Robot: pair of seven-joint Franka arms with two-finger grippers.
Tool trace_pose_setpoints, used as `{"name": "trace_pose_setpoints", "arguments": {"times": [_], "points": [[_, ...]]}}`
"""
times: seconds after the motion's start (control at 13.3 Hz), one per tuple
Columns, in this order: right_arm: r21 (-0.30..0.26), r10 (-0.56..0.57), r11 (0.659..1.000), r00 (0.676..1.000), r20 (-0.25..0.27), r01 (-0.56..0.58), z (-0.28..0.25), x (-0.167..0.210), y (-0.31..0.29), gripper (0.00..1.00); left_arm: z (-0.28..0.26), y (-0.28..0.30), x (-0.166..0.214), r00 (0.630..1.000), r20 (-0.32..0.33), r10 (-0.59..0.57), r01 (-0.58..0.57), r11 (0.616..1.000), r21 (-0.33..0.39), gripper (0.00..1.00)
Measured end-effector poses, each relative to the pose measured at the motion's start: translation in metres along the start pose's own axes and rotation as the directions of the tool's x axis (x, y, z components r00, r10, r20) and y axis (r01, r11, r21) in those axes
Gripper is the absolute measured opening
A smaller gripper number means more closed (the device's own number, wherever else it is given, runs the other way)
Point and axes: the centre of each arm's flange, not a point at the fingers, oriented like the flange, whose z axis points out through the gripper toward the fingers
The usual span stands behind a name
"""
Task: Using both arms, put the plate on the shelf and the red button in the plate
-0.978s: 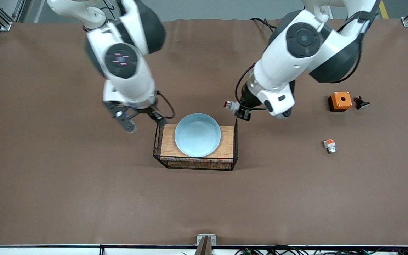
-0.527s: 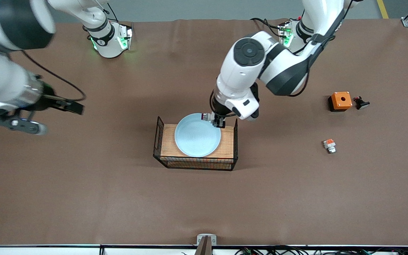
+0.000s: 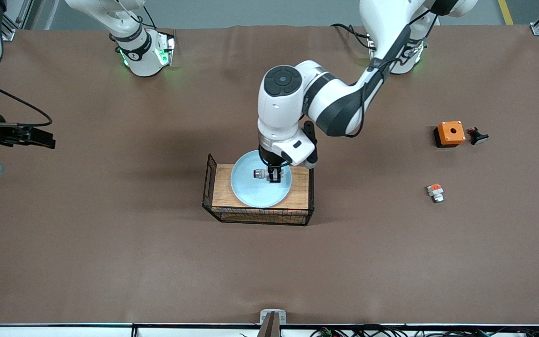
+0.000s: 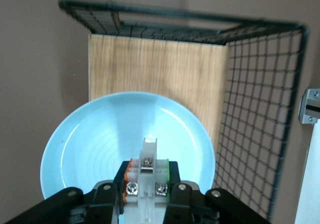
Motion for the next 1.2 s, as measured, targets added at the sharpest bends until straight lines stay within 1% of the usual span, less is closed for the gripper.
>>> {"name": "trace_pose_setpoints", "arguments": {"times": [0.15, 0.3, 0.45, 0.75, 0.83, 0.98, 1.05, 1.13, 1.2], "points": [[0.011, 0.001, 1.000, 1.000, 0.002, -0.001, 0.002, -0.001, 0.034, 1.00, 0.010, 0.002, -0.002, 1.000, 0.013, 0.000, 0.001, 1.000, -0.011, 0.34], [0.014, 0.010, 1.000, 1.000, 0.003, -0.010, 0.003, -0.002, 0.046, 1.00, 0.022, 0.001, -0.002, 1.000, 0.011, 0.001, -0.001, 1.000, -0.005, 0.34], [0.014, -0.002, 1.000, 1.000, -0.002, 0.002, 0.002, -0.001, 0.038, 1.00, 0.035, -0.003, -0.003, 1.000, 0.002, 0.010, -0.010, 1.000, 0.008, 0.34], [0.014, 0.074, 0.997, 0.997, -0.032, -0.074, -0.010, -0.002, 0.030, 1.00, 0.046, -0.008, -0.006, 1.000, -0.004, 0.023, -0.023, 1.000, 0.021, 0.34], [0.016, 0.084, 0.996, 0.996, -0.031, -0.084, -0.013, -0.003, 0.029, 1.00, 0.047, -0.009, -0.006, 1.000, -0.004, 0.026, -0.026, 0.999, 0.023, 0.34], [0.033, 0.085, 0.996, 0.996, -0.006, -0.084, -0.013, -0.008, 0.024, 1.00, 0.050, -0.009, -0.006, 1.000, -0.006, 0.029, -0.029, 0.999, 0.027, 0.34], [0.044, 0.079, 0.996, 0.997, -0.004, -0.079, -0.017, -0.012, 0.021, 1.00, 0.050, -0.009, -0.006, 1.000, -0.005, 0.028, -0.028, 0.999, 0.028, 0.39], [0.049, 0.074, 0.996, 0.997, -0.012, -0.073, -0.024, -0.018, 0.018, 1.00, 0.050, -0.009, -0.006, 1.000, -0.004, 0.027, -0.027, 0.999, 0.028, 0.39], [0.051, 0.067, 0.997, 0.997, -0.025, -0.065, -0.033, -0.028, 0.014, 1.00, 0.048, -0.009, -0.007, 1.000, -0.001, 0.026, -0.026, 0.999, 0.026, 0.46]]}}
